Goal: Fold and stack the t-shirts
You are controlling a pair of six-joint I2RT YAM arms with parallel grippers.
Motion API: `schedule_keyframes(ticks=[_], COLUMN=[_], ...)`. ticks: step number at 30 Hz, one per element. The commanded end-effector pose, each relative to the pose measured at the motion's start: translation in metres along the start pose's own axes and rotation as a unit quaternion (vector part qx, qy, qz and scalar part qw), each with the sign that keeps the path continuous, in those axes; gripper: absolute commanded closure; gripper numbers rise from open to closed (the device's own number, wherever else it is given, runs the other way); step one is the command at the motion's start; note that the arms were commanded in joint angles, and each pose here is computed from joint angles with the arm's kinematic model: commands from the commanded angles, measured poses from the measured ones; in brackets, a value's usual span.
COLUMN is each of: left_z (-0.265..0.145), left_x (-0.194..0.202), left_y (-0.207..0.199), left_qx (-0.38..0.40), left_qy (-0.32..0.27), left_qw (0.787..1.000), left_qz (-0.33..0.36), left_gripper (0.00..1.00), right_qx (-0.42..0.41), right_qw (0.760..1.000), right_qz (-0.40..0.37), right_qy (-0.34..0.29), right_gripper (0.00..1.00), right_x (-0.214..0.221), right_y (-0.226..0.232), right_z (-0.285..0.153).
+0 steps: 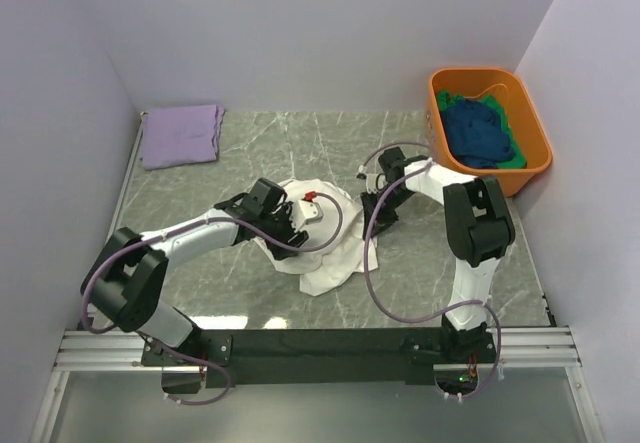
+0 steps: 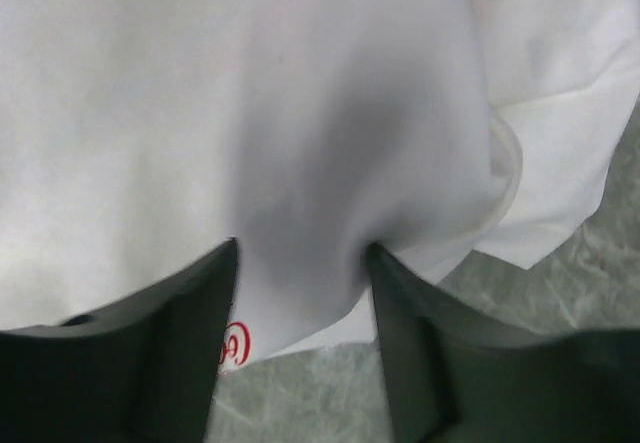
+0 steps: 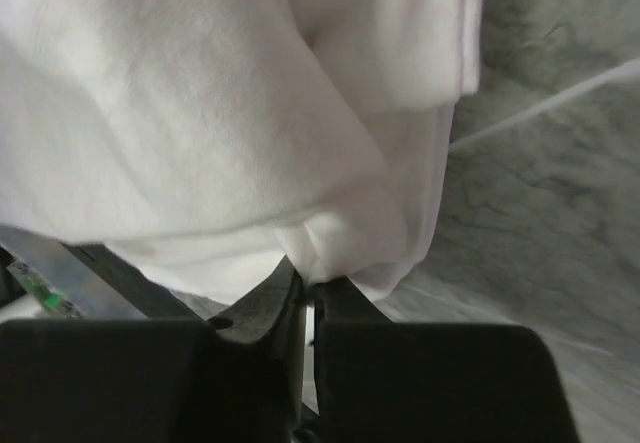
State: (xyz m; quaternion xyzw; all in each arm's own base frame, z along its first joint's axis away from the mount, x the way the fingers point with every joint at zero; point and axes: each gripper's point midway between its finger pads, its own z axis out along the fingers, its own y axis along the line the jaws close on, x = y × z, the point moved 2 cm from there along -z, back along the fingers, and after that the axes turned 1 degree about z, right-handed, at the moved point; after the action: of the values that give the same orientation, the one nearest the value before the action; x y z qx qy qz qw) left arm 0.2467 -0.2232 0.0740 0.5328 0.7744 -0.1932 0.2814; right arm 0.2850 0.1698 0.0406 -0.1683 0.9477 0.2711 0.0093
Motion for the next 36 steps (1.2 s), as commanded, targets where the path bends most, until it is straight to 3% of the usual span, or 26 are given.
schedule_keyframes(ticks=[1,2,4,5,6,10,14,17,18,23,25,26,28,29,33,34,36], left_z=[0.008,0.007,-0.001,-0.007,-0.012,-0.050,-0.093,-0.116,-0.121,-0.148,-0.151,-0.152,-0.151,-0.148,-0.140,-0.138,-0.127], left_x=[-0.024,-0.026,-0.032,-0.028,-0.029,-0.037,-0.022,-0.002,0.007,0.091,0.127,0.135,0.140,0.134,0.093,0.086,0.070], left_y=[0.014,0.015,0.022,0.033,0.039,0.088,0.120,0.112,0.108,0.051,0.032,0.031,0.036,0.047,0.081,0.089,0.117], left_qx=[-0.016,-0.009,0.009,0.004,0.002,-0.032,-0.025,0.005,0.014,0.080,0.093,0.085,0.050,0.024,0.010,0.011,-0.004], left_qy=[-0.035,-0.033,-0.051,-0.050,-0.055,-0.074,-0.064,-0.033,-0.020,0.092,0.146,0.158,0.160,0.146,0.065,0.055,0.027], left_qw=[0.999,0.999,0.998,0.997,0.997,0.994,0.995,0.998,1.000,0.992,0.984,0.982,0.985,0.988,0.996,0.995,0.989], left_qz=[-0.016,-0.022,-0.036,-0.055,-0.062,-0.073,-0.076,-0.050,-0.019,0.009,0.048,0.054,0.046,0.048,-0.067,-0.088,-0.148], left_gripper=[0.46,0.52,0.74,0.95,0.99,0.99,0.99,0.99,0.99,0.99,0.99,0.96,0.85,0.73,0.52,0.38,0.33], right_qx=[0.017,0.023,0.037,0.043,0.051,0.059,0.036,0.035,0.038,0.023,0.038,0.045,0.048,0.047,0.018,0.009,-0.009], right_qw=[0.998,0.997,0.993,0.990,0.988,0.976,0.956,0.919,0.910,0.885,0.880,0.880,0.892,0.900,0.954,0.964,0.974], right_qz=[-0.033,-0.038,-0.052,-0.062,-0.072,-0.137,-0.262,-0.388,-0.410,-0.461,-0.467,-0.467,-0.448,-0.433,-0.295,-0.265,-0.223], right_qy=[-0.060,-0.070,-0.100,-0.119,-0.130,-0.160,-0.126,-0.059,-0.042,0.061,0.074,0.071,0.036,0.018,-0.042,-0.023,-0.021], right_gripper=[1.00,1.00,1.00,1.00,1.00,1.00,1.00,1.00,1.00,0.99,0.71,0.49,0.38,0.37,0.39,0.41,0.47], right_x=[-0.030,-0.035,-0.043,-0.049,-0.052,-0.058,-0.025,0.022,0.035,0.113,0.126,0.126,0.113,0.104,0.050,0.045,0.031], right_y=[0.000,-0.001,-0.005,-0.001,-0.003,0.018,0.073,0.116,0.120,0.108,0.093,0.090,0.089,0.089,0.079,0.071,0.071], right_z=[-0.036,-0.045,-0.067,-0.083,-0.093,-0.126,-0.121,-0.084,-0.075,-0.039,-0.042,-0.044,-0.057,-0.062,-0.083,-0.072,-0.068])
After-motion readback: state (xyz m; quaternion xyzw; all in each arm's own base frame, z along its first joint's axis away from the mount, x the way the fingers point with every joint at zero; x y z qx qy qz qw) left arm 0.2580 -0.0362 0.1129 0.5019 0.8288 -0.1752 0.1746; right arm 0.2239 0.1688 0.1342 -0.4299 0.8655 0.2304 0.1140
